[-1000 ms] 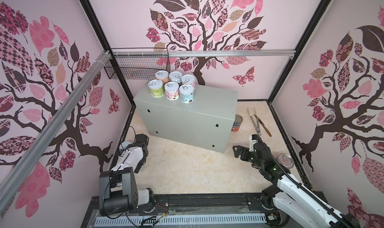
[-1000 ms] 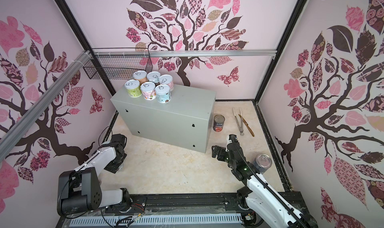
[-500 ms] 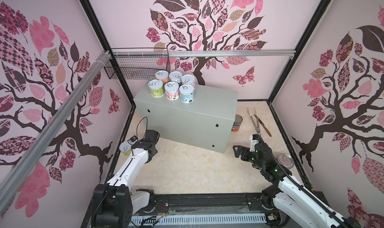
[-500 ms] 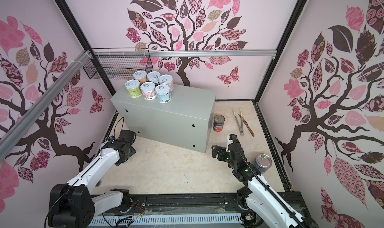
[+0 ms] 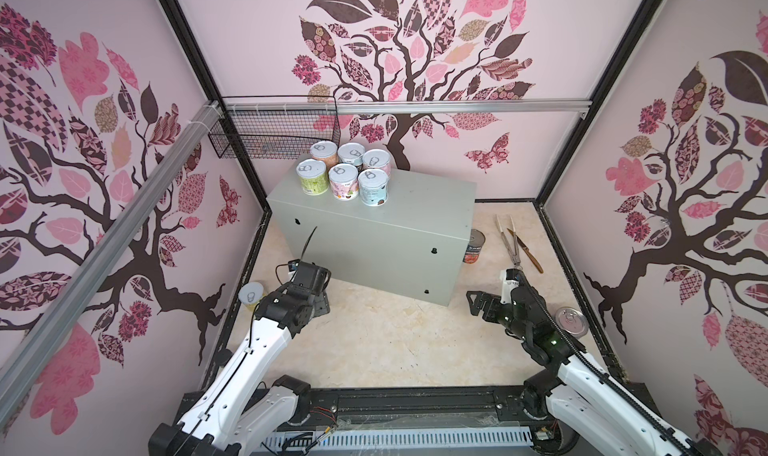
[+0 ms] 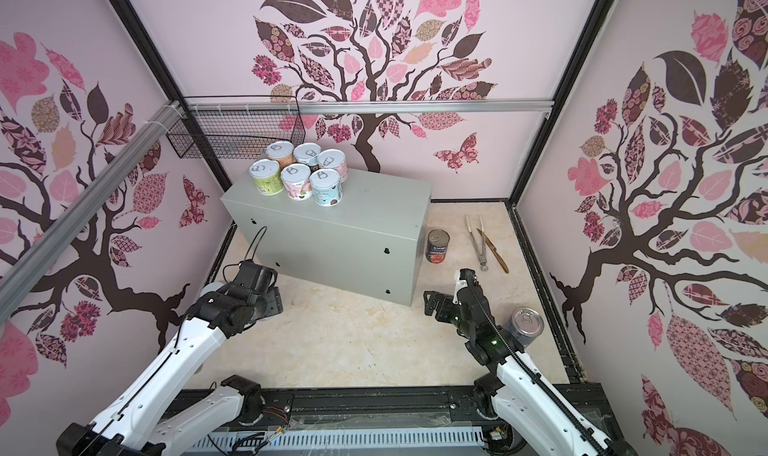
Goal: Place and organize the canned foods onto the counter
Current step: 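Lift the light-blue can with the left gripper up to the cabinet top, then set the light-blue can on the cabinet top and open the left gripper, then withdraw the left gripper while the right gripper grasps the light-blue can on the cabinet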
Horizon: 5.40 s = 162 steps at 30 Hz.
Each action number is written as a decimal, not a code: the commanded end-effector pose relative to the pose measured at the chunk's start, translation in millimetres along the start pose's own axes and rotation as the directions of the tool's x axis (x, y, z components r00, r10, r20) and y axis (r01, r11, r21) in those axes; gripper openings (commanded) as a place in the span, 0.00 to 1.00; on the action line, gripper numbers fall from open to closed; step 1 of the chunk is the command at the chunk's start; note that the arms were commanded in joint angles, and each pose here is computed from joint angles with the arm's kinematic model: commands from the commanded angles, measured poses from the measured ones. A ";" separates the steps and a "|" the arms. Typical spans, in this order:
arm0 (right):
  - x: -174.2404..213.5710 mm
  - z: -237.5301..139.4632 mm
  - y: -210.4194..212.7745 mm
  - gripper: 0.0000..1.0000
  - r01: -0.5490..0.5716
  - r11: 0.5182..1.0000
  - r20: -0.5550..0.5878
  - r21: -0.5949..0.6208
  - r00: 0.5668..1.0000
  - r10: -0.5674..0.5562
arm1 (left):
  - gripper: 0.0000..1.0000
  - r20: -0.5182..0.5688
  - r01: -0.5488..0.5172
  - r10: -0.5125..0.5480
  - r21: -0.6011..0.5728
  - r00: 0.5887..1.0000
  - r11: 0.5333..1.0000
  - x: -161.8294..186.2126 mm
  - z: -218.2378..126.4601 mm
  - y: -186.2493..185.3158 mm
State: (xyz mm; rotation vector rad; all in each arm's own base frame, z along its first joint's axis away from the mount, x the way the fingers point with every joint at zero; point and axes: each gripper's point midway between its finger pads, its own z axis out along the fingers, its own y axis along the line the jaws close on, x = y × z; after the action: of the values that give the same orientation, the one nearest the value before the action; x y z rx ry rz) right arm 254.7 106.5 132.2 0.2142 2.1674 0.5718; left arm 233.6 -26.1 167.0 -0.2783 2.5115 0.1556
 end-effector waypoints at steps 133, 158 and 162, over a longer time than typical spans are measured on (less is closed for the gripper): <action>-183.5 -59.9 244.2 1.00 0.485 0.853 0.183 -0.194 0.872 -0.454 | 0.98 0.389 -0.269 0.104 0.399 0.915 0.876 -30.5 -108.4 -91.4; -209.3 1.7 288.3 0.95 0.528 0.834 0.197 -0.161 0.845 -0.497 | 0.98 0.353 -0.315 0.167 0.418 0.920 0.852 -2.8 -86.6 -95.1; -209.8 5.6 289.0 0.86 0.535 0.831 0.189 -0.153 0.841 -0.507 | 0.98 0.350 -0.318 0.172 0.418 0.921 0.851 -2.1 -85.7 -95.9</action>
State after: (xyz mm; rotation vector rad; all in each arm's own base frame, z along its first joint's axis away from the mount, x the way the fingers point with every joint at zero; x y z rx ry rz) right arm 369.5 287.9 408.3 -0.4299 1.9081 0.4570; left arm 209.1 -133.3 241.3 0.2388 2.1747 -0.3029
